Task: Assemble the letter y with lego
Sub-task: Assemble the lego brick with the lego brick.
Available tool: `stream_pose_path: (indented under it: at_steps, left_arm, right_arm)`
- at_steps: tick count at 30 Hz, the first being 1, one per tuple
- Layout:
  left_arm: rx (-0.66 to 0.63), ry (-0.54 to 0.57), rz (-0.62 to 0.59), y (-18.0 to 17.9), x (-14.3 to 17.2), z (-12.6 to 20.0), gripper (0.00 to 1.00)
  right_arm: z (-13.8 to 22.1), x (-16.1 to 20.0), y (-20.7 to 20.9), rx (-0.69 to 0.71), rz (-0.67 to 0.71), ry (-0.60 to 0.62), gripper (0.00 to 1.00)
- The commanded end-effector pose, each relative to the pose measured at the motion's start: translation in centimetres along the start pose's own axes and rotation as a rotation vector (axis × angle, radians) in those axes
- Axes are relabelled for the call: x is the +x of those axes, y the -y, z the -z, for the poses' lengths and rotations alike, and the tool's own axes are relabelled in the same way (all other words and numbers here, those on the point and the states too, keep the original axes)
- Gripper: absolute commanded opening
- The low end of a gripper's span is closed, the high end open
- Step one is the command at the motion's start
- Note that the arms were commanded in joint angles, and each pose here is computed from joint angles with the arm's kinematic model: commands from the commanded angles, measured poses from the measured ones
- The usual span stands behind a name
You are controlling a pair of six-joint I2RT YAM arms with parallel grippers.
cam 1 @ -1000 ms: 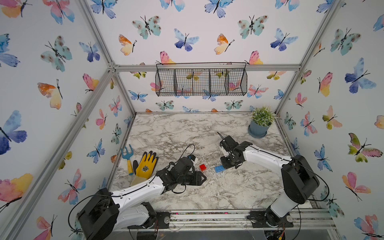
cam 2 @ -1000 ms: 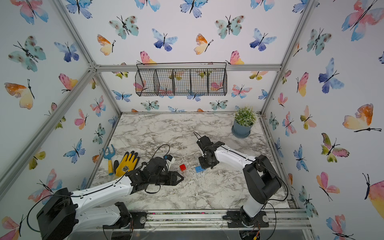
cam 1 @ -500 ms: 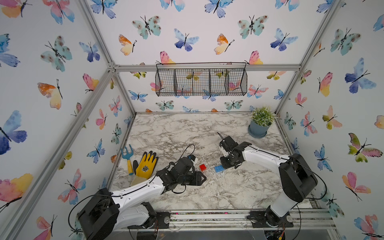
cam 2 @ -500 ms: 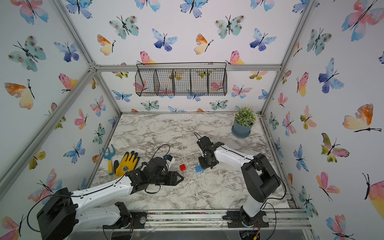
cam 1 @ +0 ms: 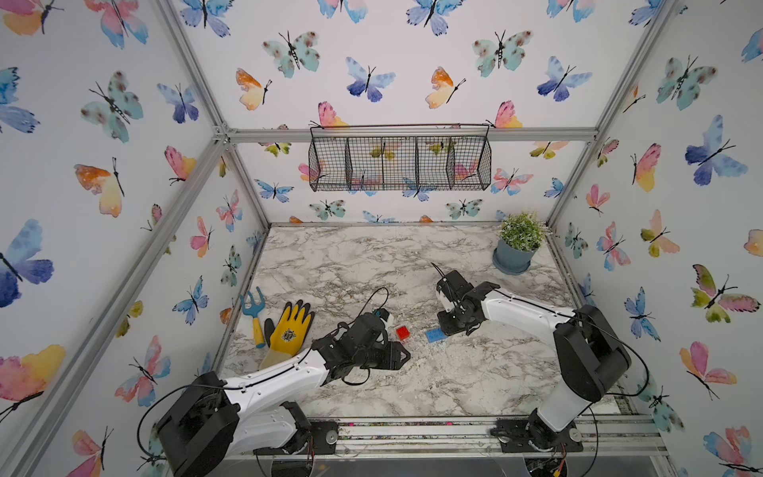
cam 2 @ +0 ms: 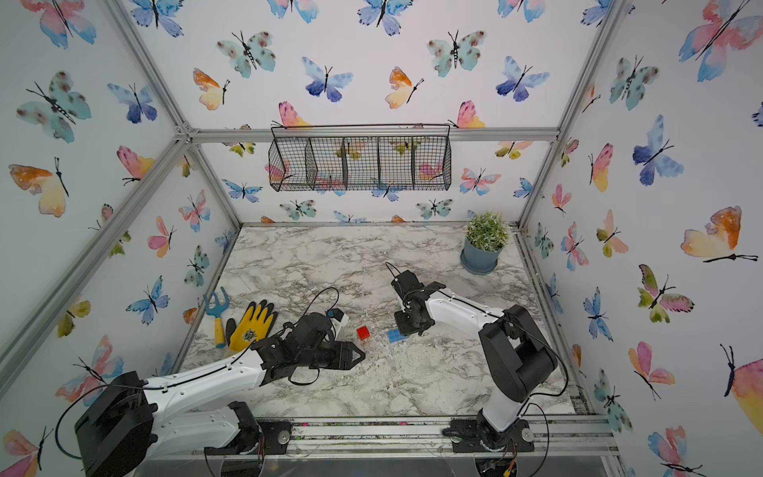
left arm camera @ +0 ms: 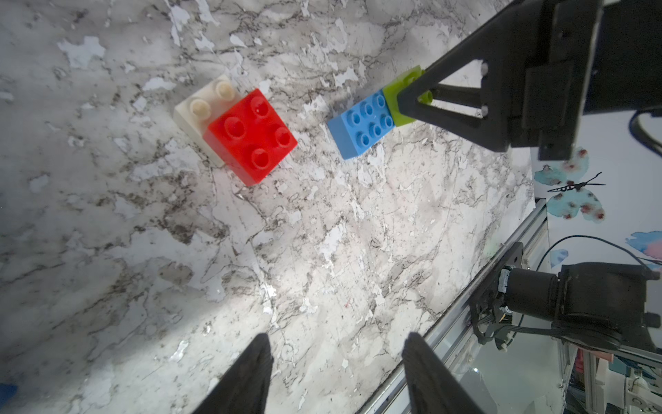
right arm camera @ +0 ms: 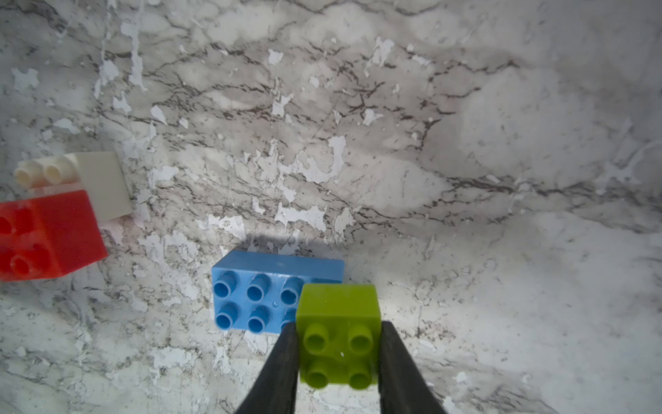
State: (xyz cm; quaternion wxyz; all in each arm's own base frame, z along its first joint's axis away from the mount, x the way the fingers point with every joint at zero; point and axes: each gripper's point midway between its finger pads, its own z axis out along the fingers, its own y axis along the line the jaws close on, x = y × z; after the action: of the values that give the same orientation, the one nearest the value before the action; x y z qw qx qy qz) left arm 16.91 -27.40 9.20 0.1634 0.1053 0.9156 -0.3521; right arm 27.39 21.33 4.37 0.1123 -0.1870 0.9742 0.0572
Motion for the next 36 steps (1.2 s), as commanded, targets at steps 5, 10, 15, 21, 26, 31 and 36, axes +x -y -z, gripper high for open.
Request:
stream_pose_path:
  at_steps: [5, 10, 15, 21, 26, 31, 36]
  left_arm:
    - [-0.007, 0.010, -0.012, 0.2, -0.4, -0.1, 0.59]
    - [-0.009, 0.010, -0.015, 0.2, -0.5, -0.2, 0.59]
    - [-0.010, 0.013, -0.016, 0.2, -0.5, -0.1, 0.59]
    - [-0.039, 0.033, -0.012, -0.3, -0.8, 0.3, 0.59]
    - [-0.081, 0.064, 0.005, -0.9, -1.3, 0.9, 0.59]
    - [-0.136, 0.114, 0.037, -1.9, -1.8, 1.9, 0.60]
    - [-0.207, 0.147, 0.071, -3.4, -2.2, 3.0, 0.60]
  right_arm:
    - [-2.6, 3.5, 2.8, 0.135, -0.073, -0.120, 0.27]
    - [-3.1, 3.7, 2.9, 0.145, -0.060, -0.143, 0.27]
    - [-3.0, 3.4, 2.4, 0.126, -0.063, -0.139, 0.27]
    - [0.0, 0.6, 0.9, 0.058, -0.073, -0.055, 0.31]
    - [1.3, 0.6, 0.1, 0.035, -0.073, -0.040, 0.31]
    - [1.9, 1.3, -1.4, 0.006, -0.085, -0.026, 0.32]
    - [2.0, 2.1, -2.8, -0.035, -0.123, -0.008, 0.33]
